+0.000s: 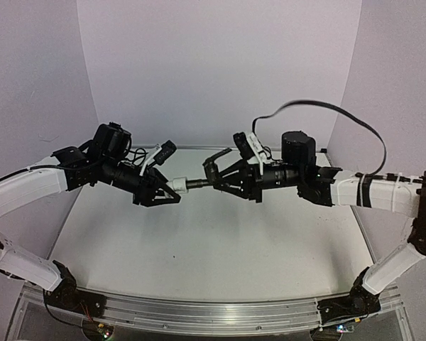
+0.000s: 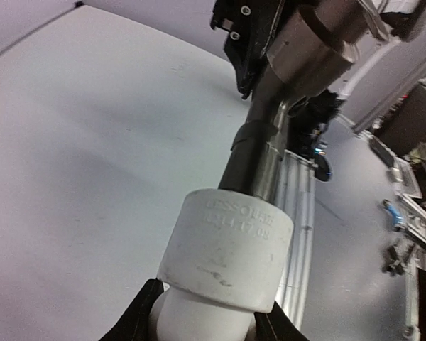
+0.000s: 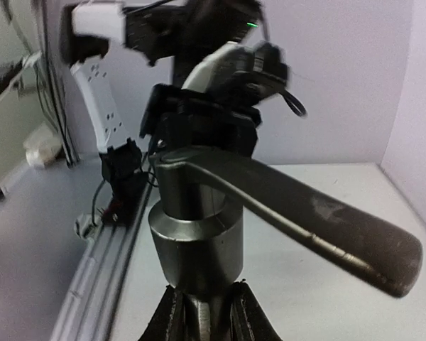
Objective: Install the water faucets
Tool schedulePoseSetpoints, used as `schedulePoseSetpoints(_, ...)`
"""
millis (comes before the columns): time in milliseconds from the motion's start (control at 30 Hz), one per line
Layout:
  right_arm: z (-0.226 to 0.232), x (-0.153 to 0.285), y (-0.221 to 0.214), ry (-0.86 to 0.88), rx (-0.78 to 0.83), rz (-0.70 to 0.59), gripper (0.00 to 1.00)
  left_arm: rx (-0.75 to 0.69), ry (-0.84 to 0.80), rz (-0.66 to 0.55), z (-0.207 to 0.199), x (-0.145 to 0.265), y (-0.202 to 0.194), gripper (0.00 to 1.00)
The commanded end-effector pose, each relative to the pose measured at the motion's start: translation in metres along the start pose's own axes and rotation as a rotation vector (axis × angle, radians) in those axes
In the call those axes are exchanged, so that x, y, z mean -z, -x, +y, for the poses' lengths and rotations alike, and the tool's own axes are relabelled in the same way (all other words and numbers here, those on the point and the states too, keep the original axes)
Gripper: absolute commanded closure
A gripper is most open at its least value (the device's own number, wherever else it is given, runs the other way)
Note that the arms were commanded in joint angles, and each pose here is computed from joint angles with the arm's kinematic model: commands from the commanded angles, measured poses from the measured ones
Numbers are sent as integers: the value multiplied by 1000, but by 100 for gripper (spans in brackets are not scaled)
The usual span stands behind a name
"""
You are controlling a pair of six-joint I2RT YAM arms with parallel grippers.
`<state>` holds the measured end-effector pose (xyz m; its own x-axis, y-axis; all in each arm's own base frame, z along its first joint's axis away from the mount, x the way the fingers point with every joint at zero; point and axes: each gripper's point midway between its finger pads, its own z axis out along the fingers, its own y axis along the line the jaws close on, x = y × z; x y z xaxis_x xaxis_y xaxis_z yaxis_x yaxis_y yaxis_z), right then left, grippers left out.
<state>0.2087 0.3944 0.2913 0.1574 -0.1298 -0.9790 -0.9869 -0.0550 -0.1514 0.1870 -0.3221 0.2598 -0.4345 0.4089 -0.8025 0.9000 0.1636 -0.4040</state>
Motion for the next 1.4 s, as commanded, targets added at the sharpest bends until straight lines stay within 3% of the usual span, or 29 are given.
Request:
schedulePoseSetpoints(0,-66,-13,-6,-120,-964,-122,100,-229,525,-310,69,39,90,100)
schedulePoseSetpoints(67,-88,-17,-44,-110,-1371,-112,100,-225,577,-309,87,33,86,100)
schedulePoseSetpoints(100,-91,-18,-51,-112,-1441,-116,100,-210,584,-300,93,29,83,100)
schedulePoseSetpoints(167,-97,-19,-68,-103,-1574,-137,85,-161,582,-264,108,15,73,100)
schedulePoseSetpoints(200,-99,-19,-69,-103,-1582,-139,84,-148,575,-255,110,11,70,100)
schedulePoseSetpoints(233,-106,-17,-72,-120,-1574,-145,69,-107,566,-239,116,3,62,100)
schedulePoseSetpoints(300,-111,-11,-76,-159,-1567,-148,52,-88,553,-230,117,0,58,100)
schedulePoseSetpoints(333,-115,-2,-76,-195,-1494,-144,30,-79,519,-219,112,-2,52,100)
schedulePoseSetpoints(433,-112,16,-68,-251,-1318,-123,2,-72,407,-184,91,-8,41,100)
schedulePoseSetpoints(500,-106,24,-72,-298,-1186,-67,2,-59,343,-154,79,-10,34,100)
schedulePoseSetpoints(533,-99,34,-64,-334,-976,-7,2,-47,287,-131,67,-10,28,100)
schedulePoseSetpoints(633,-81,43,-56,-378,-650,116,2,5,186,-119,48,-9,23,100)
schedulePoseSetpoints(700,-41,33,-35,-328,-218,219,2,48,48,-101,23,-10,23,100)
schedulePoseSetpoints(800,-23,31,-21,-302,43,237,2,109,-55,-76,7,-11,26,100)
schedulePoseSetpoints(933,2,32,4,-225,389,150,2,159,-219,-48,-19,-9,28,100)
schedulePoseSetpoints(1100,17,22,7,-111,515,102,6,149,-233,-50,-24,-6,28,100)
schedulePoseSetpoints(1200,1,13,-6,-145,522,150,18,163,-256,-41,-26,-7,27,100)
schedulePoseSetpoints(1367,-6,5,0,-164,478,101,37,165,-249,-39,-24,-8,25,100)
